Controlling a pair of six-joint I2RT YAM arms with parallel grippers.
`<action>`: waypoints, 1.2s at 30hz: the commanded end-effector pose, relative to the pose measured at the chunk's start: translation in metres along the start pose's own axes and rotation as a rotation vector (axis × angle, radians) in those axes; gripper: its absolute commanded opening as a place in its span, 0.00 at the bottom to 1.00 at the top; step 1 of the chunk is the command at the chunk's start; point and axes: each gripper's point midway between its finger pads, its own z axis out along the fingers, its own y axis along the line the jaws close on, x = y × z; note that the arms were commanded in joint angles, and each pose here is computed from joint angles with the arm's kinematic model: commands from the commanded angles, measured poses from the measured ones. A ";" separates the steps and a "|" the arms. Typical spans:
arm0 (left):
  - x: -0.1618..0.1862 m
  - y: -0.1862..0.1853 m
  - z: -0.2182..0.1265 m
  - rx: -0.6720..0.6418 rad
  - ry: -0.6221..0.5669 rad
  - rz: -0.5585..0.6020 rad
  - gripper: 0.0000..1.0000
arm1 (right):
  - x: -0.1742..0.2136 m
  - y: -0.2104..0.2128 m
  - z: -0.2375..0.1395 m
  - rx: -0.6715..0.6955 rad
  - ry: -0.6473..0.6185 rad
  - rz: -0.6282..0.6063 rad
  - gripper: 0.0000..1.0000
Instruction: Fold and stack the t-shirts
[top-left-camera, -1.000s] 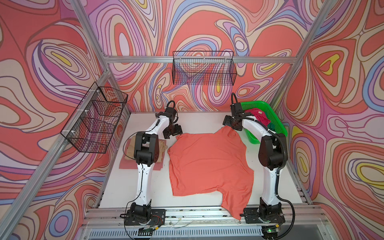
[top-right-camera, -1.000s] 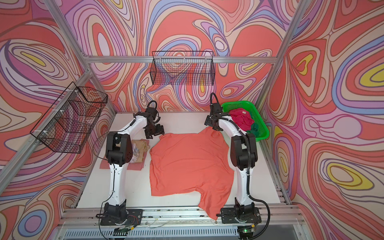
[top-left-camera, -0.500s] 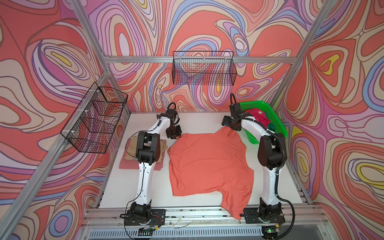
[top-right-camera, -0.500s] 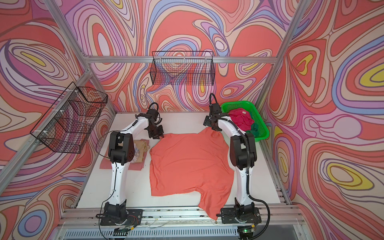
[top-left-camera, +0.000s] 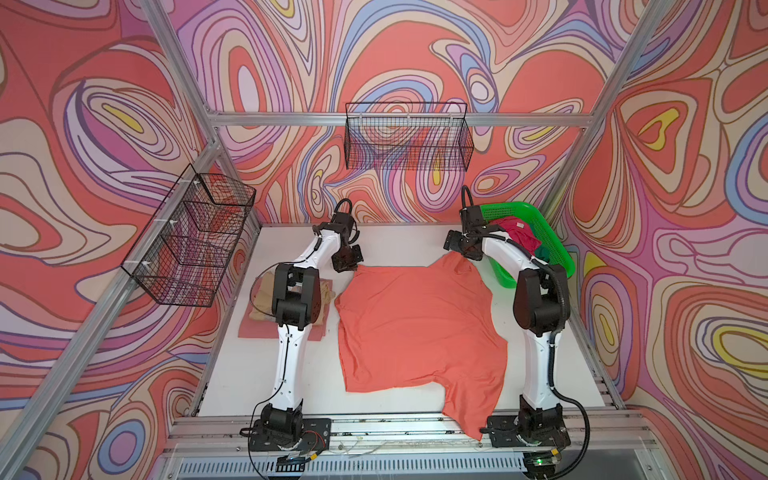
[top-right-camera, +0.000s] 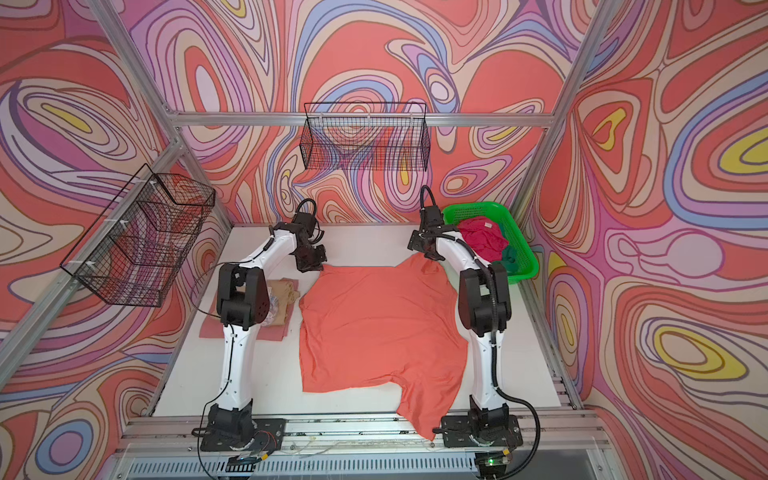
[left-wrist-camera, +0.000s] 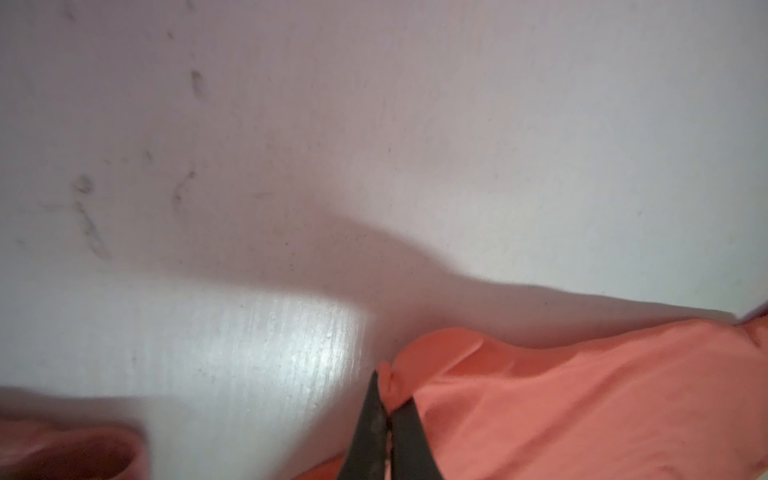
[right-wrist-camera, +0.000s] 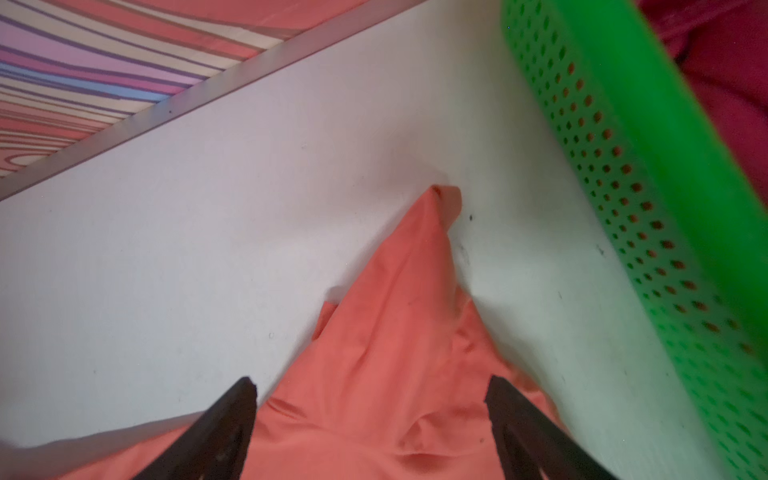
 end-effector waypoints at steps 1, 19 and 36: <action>-0.007 0.008 -0.024 -0.101 -0.052 0.079 0.00 | -0.021 -0.010 0.008 0.030 -0.044 -0.007 0.93; -0.009 -0.004 -0.038 -0.156 -0.109 0.186 0.00 | -0.018 -0.003 0.073 -0.004 0.010 0.006 0.85; -0.014 -0.005 -0.053 -0.196 -0.159 0.224 0.00 | -0.044 -0.013 0.071 -0.009 -0.074 0.015 0.00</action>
